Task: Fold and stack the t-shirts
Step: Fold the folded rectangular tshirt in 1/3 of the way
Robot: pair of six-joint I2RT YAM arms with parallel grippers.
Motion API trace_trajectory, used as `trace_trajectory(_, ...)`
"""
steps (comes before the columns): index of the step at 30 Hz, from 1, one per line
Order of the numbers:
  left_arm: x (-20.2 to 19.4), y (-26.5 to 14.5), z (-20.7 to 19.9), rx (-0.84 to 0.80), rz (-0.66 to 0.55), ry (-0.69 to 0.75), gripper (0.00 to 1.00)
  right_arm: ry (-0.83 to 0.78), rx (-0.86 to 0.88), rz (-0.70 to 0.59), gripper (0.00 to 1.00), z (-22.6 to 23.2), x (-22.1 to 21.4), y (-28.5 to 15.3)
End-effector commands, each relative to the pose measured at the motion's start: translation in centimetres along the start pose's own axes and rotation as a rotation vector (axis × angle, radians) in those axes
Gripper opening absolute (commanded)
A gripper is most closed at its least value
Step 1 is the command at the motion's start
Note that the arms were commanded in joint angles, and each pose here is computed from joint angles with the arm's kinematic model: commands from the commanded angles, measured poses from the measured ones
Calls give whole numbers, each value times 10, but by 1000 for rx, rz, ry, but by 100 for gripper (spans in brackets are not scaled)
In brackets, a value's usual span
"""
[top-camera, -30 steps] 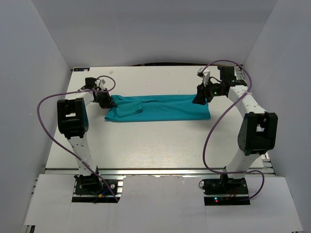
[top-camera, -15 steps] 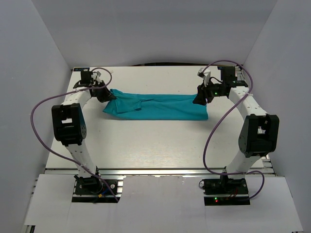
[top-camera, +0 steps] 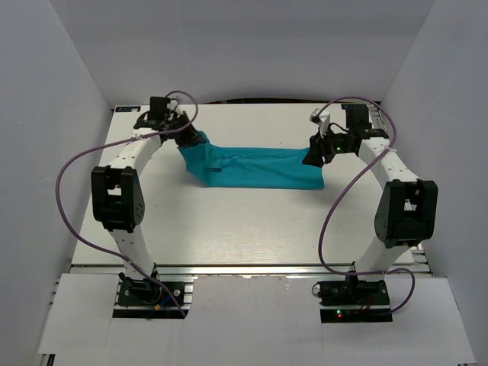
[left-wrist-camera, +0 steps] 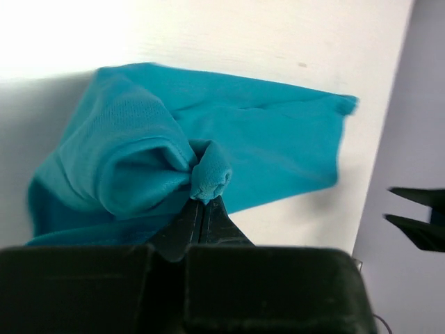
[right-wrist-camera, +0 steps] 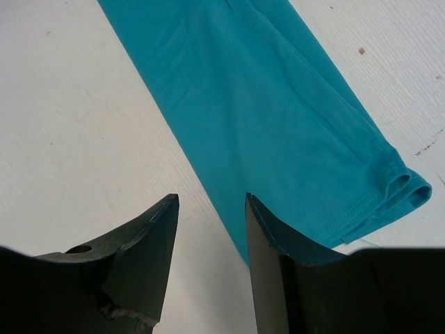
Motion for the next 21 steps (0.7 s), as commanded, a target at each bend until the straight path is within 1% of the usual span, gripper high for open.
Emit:
trace_trajectory(1, 14, 0, -57, -55, -35, 46, 0, -26, 1, -49, 50, 8, 12, -10)
trace_trajectory(4, 6, 16, -82, -60, -3, 74, 0, -25, 1, -50, 50, 9, 9, -10)
trace_trajectory(7, -5, 34, -94, -55, 33, 90, 0, -20, 1, -48, 50, 9, 6, -11)
trace_trajectory(13, -29, 62, -105, -52, 97, 110, 0, -15, 0, -55, 50, 8, 4, -11)
trace_trajectory(21, -41, 88, -123, -53, 136, 127, 0, -1, 6, -55, 50, 10, -1, -11)
Point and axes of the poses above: each gripper's point midway between its finger pads, its own y axis out along the fingers, its own z axis along the line the jaws close on, x = y × z, the point moved 1 cm from there along -y, back along the fingers, and after that the axes turned 11 degrees about y, right-handed, at the moved point
